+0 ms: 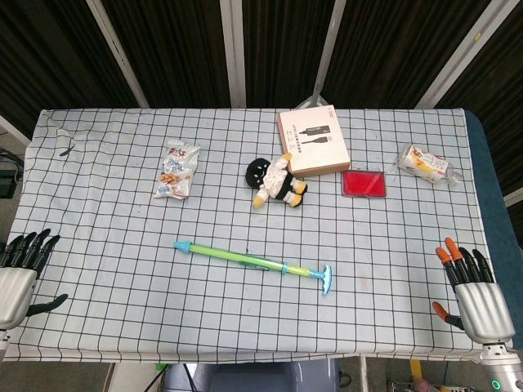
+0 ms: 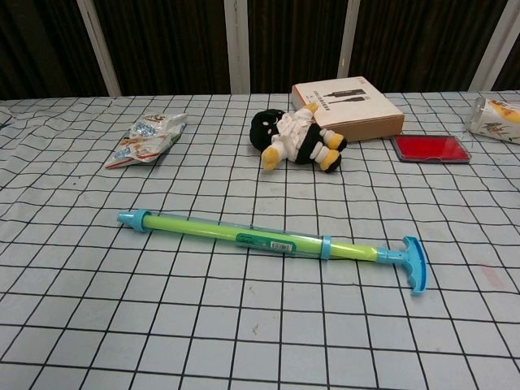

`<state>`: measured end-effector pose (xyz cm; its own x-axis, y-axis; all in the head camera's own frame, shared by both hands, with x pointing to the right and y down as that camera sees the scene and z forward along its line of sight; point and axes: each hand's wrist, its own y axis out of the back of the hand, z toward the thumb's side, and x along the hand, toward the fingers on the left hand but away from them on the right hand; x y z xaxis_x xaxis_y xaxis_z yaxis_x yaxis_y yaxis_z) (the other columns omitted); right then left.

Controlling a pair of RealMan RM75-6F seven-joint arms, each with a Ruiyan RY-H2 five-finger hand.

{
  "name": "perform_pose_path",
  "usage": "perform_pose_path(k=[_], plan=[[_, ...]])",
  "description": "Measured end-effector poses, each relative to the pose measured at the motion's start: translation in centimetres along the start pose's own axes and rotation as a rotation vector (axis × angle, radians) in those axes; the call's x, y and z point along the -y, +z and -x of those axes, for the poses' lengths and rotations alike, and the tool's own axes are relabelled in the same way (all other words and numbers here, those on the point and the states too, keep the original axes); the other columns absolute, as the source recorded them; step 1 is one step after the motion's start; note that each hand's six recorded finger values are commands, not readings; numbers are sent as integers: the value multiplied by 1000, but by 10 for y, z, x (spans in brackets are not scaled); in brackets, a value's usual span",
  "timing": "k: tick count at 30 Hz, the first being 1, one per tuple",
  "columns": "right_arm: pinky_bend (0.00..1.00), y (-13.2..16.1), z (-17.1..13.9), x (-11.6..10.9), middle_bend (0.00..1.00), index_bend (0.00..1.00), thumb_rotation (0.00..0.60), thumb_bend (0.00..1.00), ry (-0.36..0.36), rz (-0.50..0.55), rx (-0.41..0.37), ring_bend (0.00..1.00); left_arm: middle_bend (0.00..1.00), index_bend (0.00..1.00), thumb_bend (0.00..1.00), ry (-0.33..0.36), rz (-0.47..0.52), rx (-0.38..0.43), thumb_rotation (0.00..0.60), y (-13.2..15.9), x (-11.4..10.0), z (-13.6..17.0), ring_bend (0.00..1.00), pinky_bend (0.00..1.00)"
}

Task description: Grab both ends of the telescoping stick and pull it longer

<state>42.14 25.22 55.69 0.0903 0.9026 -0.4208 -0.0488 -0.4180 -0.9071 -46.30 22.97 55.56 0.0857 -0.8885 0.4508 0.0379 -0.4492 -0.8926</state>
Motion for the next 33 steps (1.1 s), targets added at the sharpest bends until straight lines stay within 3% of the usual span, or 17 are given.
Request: perform_pose_path(k=[29,31,33], plan=[[0,9,5,-5,0,0,600,237,6,22,-18,0,0,0,41,-20,24,11,600,3,1,3,0,0],[0,10,5,-4,0,17,600,237,10,27,-22,0,0,0,41,-20,25,8,600,3,1,3,0,0],[0,13,6,-3,26,97,600,237,16,35,-29,0,0,0,41,-20,23,7,600,2,1,3,0,0]])
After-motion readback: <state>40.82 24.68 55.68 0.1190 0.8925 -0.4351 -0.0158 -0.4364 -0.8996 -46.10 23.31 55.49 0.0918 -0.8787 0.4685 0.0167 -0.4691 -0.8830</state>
